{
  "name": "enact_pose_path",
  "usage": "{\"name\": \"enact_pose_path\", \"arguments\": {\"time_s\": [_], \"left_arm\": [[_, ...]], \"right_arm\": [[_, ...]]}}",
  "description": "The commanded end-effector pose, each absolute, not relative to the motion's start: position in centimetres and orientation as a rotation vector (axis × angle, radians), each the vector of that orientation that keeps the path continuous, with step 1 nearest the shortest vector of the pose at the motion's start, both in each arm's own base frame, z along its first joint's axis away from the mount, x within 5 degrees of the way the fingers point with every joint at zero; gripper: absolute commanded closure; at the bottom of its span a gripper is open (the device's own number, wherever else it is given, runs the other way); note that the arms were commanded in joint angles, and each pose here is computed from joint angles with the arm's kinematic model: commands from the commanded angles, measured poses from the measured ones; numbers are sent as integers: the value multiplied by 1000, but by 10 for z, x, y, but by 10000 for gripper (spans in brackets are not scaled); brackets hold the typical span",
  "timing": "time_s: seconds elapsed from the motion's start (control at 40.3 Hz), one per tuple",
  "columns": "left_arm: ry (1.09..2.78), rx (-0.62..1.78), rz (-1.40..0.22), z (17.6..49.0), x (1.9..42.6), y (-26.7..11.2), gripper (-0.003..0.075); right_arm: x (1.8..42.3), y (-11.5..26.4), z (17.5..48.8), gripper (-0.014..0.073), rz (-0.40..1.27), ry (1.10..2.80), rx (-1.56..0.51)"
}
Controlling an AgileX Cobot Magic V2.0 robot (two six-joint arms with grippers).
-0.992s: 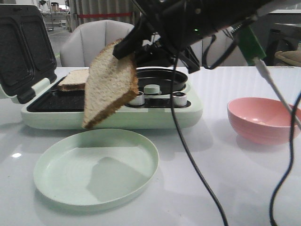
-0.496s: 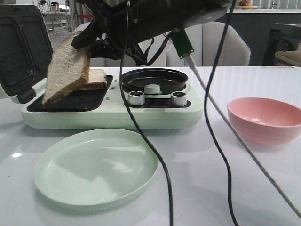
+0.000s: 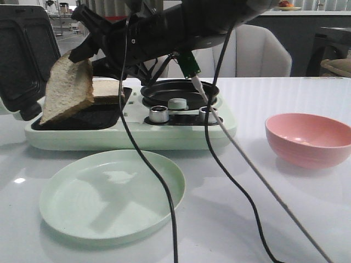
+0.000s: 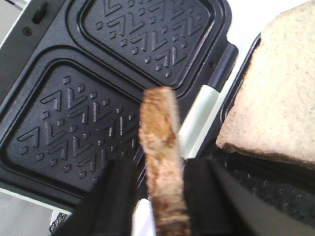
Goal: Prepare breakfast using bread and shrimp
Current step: 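Carry the bread slice over and lay it on the first slice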
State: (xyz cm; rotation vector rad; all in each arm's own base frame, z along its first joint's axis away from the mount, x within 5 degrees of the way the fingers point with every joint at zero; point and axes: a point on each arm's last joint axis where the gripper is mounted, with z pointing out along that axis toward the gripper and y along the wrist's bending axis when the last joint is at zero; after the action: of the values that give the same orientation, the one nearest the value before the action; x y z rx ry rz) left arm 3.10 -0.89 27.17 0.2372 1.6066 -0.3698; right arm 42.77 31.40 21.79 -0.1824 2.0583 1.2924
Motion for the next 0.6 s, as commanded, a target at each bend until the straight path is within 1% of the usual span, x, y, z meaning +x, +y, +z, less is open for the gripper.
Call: {"name": "enact_pose_path", "arguments": {"time_s": [0.0,0.025,0.074,0.273,0.372,0.471,0.57], "left_arm": [[1487,229,-404,289,27,-8,93],[1487,229,-404,289,27,-8,93],[1487,229,-404,289,27,-8,93],[1487,229,-404,289,27,-8,93],[1487,229,-404,289,27,-8,93],[1487,229,-404,289,27,-8,93],[1487,229,-404,289,27,-8,93]], "right_arm": [[422,312,272,31,1357,1915,-215],[422,312,273,11,1357,1914,-215],[421,311,274,4,1356,1911,-215],[419,308,288,42,1299,1888,-218],[413,307,303,41,1206,1864,-279],[403,305,325,41,1098,1817,-356],[395,300,342,41,1054,1798,-400]]}}
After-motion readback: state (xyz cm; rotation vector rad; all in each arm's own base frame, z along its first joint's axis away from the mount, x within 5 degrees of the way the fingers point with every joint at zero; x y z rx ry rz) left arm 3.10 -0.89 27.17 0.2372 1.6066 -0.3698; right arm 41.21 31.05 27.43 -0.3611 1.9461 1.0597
